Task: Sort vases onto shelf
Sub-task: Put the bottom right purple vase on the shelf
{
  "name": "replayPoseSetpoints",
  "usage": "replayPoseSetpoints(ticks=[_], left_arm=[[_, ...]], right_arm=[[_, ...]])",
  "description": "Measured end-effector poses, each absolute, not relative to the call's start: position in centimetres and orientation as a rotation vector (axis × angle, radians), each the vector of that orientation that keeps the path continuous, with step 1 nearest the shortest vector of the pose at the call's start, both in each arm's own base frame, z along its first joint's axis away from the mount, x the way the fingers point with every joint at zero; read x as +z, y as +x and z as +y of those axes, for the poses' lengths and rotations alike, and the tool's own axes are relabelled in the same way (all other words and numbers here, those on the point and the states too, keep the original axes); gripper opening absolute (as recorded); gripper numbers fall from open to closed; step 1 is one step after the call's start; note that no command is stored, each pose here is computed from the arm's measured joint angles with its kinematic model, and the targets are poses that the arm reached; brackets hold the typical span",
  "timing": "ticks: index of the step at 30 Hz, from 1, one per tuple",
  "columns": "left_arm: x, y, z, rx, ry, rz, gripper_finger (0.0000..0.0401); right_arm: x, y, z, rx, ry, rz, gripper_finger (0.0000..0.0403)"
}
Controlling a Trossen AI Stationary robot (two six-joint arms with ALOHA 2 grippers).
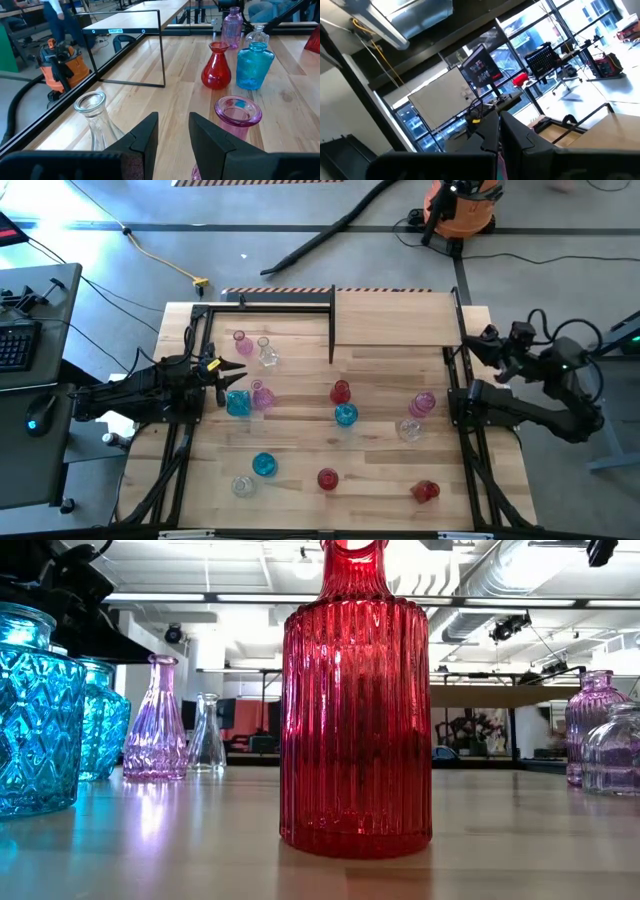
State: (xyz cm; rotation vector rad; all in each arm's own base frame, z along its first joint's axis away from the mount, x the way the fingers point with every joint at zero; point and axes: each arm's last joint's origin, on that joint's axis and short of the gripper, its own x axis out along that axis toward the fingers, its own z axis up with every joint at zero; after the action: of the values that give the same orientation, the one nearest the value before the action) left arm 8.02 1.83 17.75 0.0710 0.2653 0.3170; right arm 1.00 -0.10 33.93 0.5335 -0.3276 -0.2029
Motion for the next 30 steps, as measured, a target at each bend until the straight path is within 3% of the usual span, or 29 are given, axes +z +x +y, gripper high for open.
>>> replayPoseSetpoints(ticks=[10, 17, 30], left_arm=[[17.8, 8.0, 1.8, 0.318, 0.07, 0.265, 0.0101], [17.8, 8.0, 1.8, 0.317, 0.071, 0.265, 0.0101], [17.7, 8.0, 1.8, 0.317, 0.071, 0.265, 0.0101]], right_arm=[[35.9, 1.2, -0.2, -0.251, 0.574, -0.179, 0.0], [37.7, 2.4, -0.7, -0.335, 0.645, 0.089, 0.0], [36.9, 6.2, -2.1, -0.502, 0.94, 0.545, 0.0]])
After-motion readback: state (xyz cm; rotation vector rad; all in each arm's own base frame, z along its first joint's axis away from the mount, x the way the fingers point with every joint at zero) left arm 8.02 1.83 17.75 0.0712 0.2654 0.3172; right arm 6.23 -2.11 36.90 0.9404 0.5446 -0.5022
